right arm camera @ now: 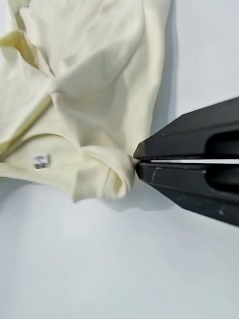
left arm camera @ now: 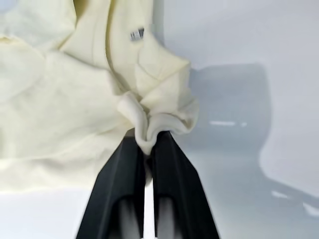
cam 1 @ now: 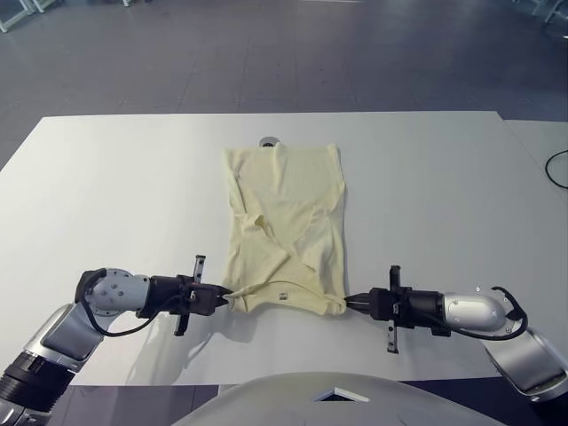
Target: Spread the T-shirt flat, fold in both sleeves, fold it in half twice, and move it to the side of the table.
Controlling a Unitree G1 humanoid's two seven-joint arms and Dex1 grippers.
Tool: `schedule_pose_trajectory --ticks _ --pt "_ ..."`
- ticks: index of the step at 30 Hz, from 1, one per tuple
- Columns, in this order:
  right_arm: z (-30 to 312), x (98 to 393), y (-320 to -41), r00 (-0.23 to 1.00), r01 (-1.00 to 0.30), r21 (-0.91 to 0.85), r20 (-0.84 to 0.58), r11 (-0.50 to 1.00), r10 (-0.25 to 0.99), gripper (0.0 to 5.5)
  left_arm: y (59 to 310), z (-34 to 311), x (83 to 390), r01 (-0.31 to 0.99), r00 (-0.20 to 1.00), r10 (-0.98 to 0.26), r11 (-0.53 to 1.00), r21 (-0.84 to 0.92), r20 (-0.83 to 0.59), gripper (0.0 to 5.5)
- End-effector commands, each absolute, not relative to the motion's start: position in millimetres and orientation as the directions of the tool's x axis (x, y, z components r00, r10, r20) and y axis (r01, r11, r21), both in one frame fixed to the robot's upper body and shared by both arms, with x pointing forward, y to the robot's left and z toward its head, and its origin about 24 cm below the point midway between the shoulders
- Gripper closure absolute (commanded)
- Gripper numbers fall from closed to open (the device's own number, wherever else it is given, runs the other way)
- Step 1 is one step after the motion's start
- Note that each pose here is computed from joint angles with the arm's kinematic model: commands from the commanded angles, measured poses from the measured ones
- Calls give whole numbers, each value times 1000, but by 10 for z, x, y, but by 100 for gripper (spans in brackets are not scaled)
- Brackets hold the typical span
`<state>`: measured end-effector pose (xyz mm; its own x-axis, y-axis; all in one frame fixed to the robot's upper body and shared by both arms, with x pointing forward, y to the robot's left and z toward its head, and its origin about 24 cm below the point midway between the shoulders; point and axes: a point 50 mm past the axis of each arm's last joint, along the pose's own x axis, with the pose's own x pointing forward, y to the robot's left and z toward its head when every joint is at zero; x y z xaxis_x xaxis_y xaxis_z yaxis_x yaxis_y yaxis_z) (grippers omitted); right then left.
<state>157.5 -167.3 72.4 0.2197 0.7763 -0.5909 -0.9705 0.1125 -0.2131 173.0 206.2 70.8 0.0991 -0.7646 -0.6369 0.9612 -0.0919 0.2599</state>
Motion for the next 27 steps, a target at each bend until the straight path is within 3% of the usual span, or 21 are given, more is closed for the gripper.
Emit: schedule_pose_trajectory --ticks 1,10,20,27 --pt "811 1593 -1626 203 -978 -157 -564 137 801 549 2058 870 1712 981 36 -784 -91 171 -620 550" --pt "956 1602 -1740 89 -989 50 -565 142 820 549 2225 976 1639 989 -117 -747 -151 -4 -654 550" --pt "1244 1330 -1599 -154 -931 366 -381 -5 912 549 2173 1204 1541 964 -265 -798 -209 -163 -541 550" --pt "1268 1249 -1626 -203 -894 448 -365 -20 909 549 2254 1234 1390 921 -380 -769 -266 -283 -513 550"
